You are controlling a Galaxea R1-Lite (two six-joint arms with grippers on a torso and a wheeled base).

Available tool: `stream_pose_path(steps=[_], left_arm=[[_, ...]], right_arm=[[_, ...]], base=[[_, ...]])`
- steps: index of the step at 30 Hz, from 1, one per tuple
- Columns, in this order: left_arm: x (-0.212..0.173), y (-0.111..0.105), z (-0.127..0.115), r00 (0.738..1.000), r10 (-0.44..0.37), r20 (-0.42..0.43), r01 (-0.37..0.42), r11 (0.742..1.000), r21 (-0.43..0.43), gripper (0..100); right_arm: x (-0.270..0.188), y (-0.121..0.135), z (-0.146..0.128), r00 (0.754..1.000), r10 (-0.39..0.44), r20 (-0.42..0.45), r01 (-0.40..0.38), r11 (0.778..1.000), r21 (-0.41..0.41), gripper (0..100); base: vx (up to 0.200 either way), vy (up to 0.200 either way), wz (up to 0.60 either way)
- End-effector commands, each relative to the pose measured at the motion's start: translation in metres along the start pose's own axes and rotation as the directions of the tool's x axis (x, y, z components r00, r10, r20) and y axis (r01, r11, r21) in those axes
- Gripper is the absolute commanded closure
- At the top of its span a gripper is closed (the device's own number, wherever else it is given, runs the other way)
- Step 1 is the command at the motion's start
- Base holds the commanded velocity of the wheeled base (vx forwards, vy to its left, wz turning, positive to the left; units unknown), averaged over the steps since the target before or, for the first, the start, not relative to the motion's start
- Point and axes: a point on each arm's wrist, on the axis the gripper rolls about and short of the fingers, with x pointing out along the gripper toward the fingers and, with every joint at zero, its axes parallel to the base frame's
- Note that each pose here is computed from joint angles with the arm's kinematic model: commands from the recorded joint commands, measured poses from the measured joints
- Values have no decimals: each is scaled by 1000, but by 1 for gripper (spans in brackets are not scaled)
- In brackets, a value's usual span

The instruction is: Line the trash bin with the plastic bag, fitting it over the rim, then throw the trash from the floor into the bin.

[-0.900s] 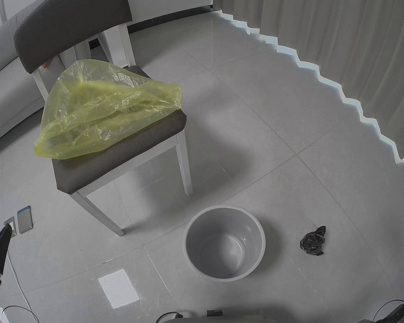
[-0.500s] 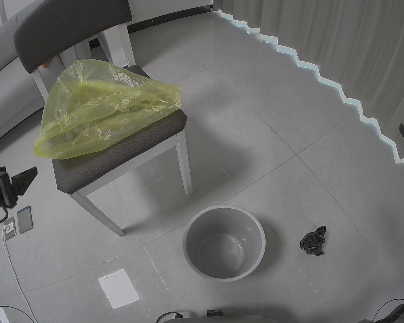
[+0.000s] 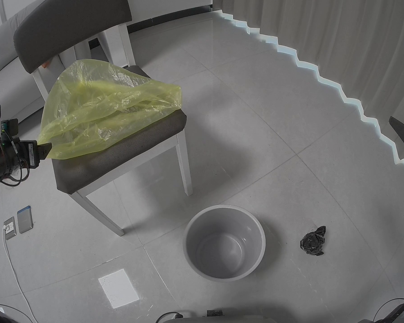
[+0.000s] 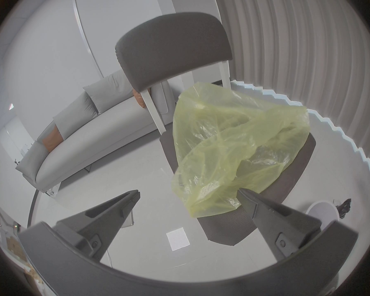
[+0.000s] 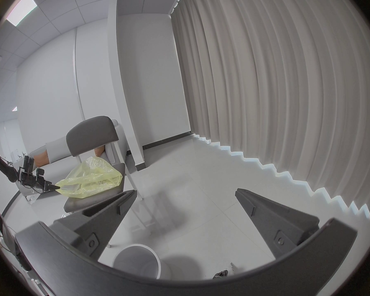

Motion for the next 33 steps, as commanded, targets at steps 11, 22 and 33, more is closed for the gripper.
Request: stream_pose_path(steps=[11,22,33], left_arm=[[40,2,-3,999,18,-30,-18,1000,-6,0],[52,6,-5,999,30,-26,-30,999,-12,100],[33,-2,15,996,-4,90,4,1000,-3,100]], right_arm=[[7,-7,-1,999,-31,-13,31,999,8,0],[11,-7,-4,999,-31,-30,32,999,9,0],[14,-7,-7,999,-32,-43,32,999,11,0]], base=[[0,0,0],[0,0,0],[0,0,0]])
